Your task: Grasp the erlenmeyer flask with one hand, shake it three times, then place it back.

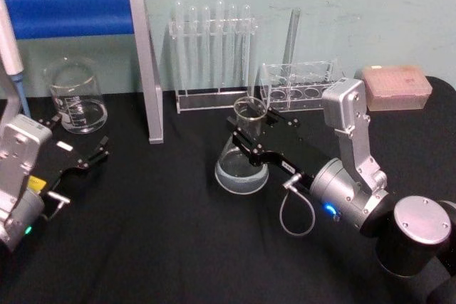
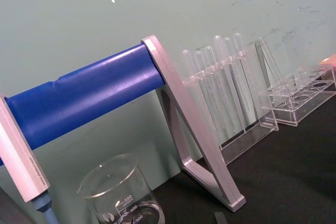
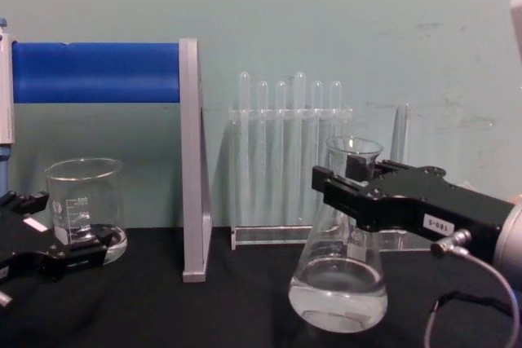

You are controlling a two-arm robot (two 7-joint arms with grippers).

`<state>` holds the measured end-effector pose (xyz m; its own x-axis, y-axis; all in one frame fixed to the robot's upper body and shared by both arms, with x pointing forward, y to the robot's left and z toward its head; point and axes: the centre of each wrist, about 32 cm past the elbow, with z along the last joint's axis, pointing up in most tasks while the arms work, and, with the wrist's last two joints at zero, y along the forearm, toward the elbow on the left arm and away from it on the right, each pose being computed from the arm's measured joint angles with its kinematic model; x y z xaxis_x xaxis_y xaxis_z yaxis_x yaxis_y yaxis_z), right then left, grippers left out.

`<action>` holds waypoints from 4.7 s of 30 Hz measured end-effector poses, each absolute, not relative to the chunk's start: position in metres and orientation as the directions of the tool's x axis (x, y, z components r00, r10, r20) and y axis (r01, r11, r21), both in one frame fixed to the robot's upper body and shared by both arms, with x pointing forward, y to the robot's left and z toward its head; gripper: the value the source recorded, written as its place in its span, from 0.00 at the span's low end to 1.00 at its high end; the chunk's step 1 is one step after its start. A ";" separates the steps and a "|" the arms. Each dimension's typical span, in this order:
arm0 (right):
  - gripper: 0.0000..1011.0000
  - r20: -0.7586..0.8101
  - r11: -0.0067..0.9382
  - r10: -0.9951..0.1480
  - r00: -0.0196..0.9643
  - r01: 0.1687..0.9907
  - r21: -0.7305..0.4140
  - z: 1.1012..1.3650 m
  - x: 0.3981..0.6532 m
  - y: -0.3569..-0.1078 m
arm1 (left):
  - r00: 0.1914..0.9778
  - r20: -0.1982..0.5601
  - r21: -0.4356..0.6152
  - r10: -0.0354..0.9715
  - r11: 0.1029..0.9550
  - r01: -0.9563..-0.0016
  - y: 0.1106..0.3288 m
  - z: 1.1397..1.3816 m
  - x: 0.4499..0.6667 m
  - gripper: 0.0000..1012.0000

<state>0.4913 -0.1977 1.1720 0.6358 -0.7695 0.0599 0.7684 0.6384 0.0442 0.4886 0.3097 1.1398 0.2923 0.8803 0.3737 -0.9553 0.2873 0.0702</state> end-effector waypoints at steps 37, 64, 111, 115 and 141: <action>0.45 0.053 0.641 -0.768 0.639 0.766 0.056 1.172 0.491 -0.196 | 0.292 0.374 0.070 0.880 0.287 -0.955 0.310 1.140 0.489 0.99; 0.45 0.063 0.794 -0.608 0.792 0.605 0.062 1.177 0.474 -0.147 | 0.292 0.374 0.070 0.880 0.287 -0.955 0.310 1.140 0.489 0.99; 0.45 0.098 0.445 -0.895 0.436 0.890 0.097 1.184 0.495 -0.225 | 0.292 0.374 0.070 0.880 0.287 -0.955 0.310 1.140 0.489 0.99; 0.45 0.100 0.442 -0.896 0.433 0.892 0.095 1.184 0.496 -0.226 | 0.292 0.374 0.070 0.880 0.287 -0.955 0.310 1.140 0.489 0.99; 0.45 0.084 0.697 -0.717 0.692 0.714 0.068 1.181 0.482 -0.166 | 0.292 0.374 0.070 0.880 0.287 -0.955 0.310 1.140 0.489 0.99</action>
